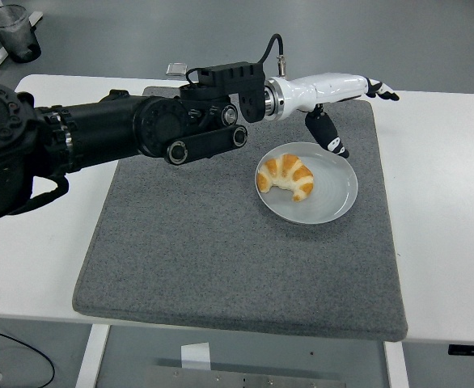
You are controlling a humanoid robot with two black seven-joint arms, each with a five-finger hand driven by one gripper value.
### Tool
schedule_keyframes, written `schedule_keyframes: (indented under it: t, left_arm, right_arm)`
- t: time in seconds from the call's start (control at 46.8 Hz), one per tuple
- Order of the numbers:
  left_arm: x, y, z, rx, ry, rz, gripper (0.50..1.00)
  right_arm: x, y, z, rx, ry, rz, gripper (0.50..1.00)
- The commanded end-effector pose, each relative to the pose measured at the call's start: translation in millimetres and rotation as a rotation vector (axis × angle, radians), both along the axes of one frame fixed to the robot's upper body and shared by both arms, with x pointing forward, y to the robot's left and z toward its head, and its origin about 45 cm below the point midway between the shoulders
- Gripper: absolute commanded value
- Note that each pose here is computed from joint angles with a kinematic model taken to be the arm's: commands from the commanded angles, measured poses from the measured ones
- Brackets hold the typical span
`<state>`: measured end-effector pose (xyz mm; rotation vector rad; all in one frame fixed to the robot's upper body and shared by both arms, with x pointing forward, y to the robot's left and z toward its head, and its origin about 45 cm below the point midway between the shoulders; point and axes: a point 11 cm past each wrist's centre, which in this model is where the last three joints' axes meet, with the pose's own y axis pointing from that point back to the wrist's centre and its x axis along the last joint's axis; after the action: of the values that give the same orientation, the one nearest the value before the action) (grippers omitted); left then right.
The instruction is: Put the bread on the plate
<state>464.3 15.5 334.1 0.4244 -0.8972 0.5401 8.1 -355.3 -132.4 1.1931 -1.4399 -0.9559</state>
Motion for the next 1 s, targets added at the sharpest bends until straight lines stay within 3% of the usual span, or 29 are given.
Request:
schedule_keyframes:
  t: [0.0,0.235,0.449,0.983]
  left_arm:
    - [12.4,17.7,15.8,-0.1,0.048,0.076,1.0]
    - [44.6,84.8,54.9,-0.428,0.206,0.303,1.0]
    - [58.6,135.6,69.4,-0.625,0.27,0.425,1.0]
    - [73.9,232.4,10.5,-1.149,0.484,0.729,1.0]
  right_arm:
    - [-0.3,0.0,0.0,0.0,0.001,0.001,0.932]
    - [0.6,0.0,0.0,0.0,-0.001,0.0,0.932]
    - [0.6,0.0,0.0,0.0,-0.001,0.001,0.932]
    - [-0.3,0.0,0.0,0.0,0.001,0.001,0.932]
